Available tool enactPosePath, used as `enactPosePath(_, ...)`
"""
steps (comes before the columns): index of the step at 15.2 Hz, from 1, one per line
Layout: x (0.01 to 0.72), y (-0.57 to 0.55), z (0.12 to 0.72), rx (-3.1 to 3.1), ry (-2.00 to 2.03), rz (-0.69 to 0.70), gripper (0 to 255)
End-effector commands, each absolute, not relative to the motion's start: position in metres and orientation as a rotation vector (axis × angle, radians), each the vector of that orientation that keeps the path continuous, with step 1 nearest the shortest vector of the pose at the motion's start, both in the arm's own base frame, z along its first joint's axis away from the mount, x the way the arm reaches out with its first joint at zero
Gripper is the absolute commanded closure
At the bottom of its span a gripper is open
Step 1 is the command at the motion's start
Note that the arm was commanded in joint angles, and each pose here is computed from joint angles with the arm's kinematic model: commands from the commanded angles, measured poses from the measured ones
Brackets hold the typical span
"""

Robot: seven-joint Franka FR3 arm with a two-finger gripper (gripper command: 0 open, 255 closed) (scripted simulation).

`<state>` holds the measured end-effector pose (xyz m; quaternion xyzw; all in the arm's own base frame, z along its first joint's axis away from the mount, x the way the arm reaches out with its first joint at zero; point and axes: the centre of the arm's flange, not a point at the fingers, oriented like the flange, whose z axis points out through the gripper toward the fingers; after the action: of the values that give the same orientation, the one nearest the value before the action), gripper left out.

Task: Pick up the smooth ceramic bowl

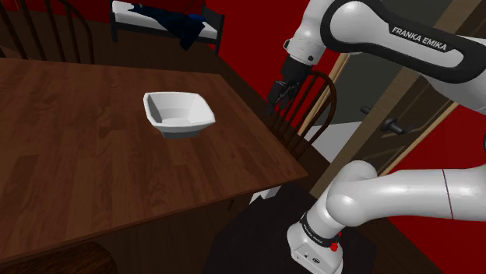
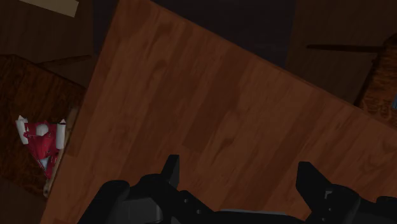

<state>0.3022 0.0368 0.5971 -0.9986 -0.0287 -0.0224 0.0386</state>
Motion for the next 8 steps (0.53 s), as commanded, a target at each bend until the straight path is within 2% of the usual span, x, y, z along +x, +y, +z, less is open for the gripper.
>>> enactPosePath(1, 0.302, 0.037, 0.597, -3.062, -0.088, -0.069, 0)
enactPosePath(8, 0.388, 0.043, 0.565, -2.994, 0.116, -0.053, 0)
